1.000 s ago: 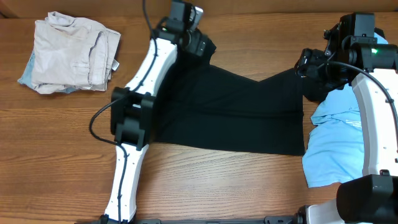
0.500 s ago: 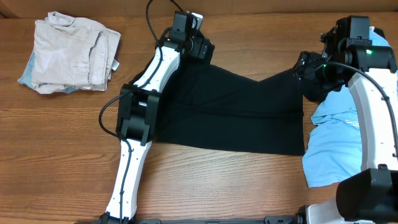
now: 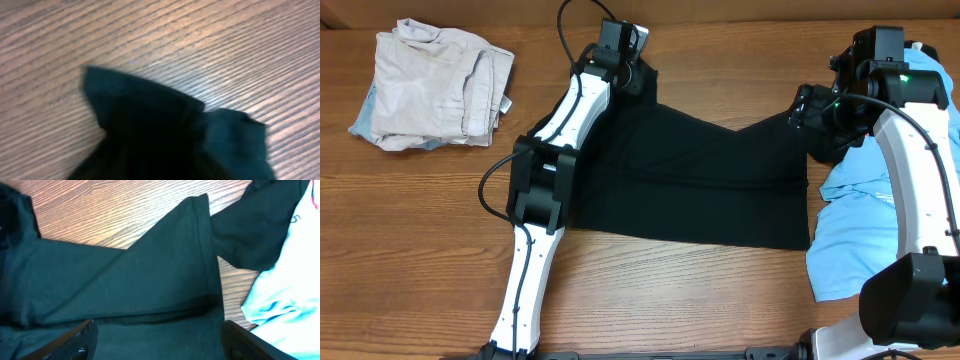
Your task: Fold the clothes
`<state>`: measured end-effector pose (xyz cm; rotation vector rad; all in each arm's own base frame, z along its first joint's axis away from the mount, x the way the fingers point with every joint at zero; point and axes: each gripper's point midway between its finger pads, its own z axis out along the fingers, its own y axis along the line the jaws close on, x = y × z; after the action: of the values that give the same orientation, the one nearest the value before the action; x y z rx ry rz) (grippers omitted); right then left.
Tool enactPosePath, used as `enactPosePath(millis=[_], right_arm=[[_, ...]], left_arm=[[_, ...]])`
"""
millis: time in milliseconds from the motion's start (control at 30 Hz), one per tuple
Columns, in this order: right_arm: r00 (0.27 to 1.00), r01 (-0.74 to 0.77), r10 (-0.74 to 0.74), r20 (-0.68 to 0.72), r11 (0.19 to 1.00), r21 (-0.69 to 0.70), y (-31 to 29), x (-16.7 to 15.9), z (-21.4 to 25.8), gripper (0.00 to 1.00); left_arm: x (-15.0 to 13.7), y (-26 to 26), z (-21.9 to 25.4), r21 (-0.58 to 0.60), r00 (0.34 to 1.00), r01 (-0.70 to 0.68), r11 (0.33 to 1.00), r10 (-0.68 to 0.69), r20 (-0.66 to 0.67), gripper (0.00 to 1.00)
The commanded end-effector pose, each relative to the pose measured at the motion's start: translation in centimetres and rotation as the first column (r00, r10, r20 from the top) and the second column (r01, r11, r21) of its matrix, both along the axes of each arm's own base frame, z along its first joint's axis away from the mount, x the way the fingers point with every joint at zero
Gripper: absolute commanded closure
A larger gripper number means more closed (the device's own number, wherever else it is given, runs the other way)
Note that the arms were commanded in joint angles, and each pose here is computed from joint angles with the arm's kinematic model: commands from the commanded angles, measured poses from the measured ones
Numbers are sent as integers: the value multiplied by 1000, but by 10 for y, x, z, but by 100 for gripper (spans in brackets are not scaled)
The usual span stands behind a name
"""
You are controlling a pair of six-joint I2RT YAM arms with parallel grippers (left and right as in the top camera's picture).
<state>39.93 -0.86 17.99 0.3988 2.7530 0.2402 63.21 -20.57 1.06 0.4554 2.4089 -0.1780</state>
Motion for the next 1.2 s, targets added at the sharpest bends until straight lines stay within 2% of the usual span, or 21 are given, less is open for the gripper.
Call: enactPosePath(millis=[0, 167, 233, 433, 633, 933, 1167], right_arm=[[1000, -7, 7, 5, 1000, 2, 3, 0, 1, 18], [1000, -7, 7, 22, 1000, 1, 2, 4, 2, 19], [999, -7, 7, 47, 1000, -1, 2, 10, 4, 23], [990, 30, -26, 140, 999, -30, -6, 37, 8, 28], [989, 31, -25, 145, 999, -37, -10, 68, -26, 33], [995, 31, -23, 95, 996, -78, -17, 103, -106, 41], [995, 55, -44, 84, 990, -131, -28, 115, -141, 53]], left_arm=[[-3, 12, -8, 41, 997, -65, 997, 67, -28, 73], [-1, 30, 23, 54, 986, -164, 985, 166, -19, 90], [-2, 38, 45, 52, 980, -198, 979, 199, -10, 96], [-14, 54, 122, 33, 970, -241, 970, 241, 14, 96], [-26, 60, 166, 20, 967, -253, 967, 252, 40, 96], [-35, 57, 165, 32, 970, -243, 969, 243, 12, 96], [-41, 59, 160, 49, 970, -241, 969, 242, -16, 96]])
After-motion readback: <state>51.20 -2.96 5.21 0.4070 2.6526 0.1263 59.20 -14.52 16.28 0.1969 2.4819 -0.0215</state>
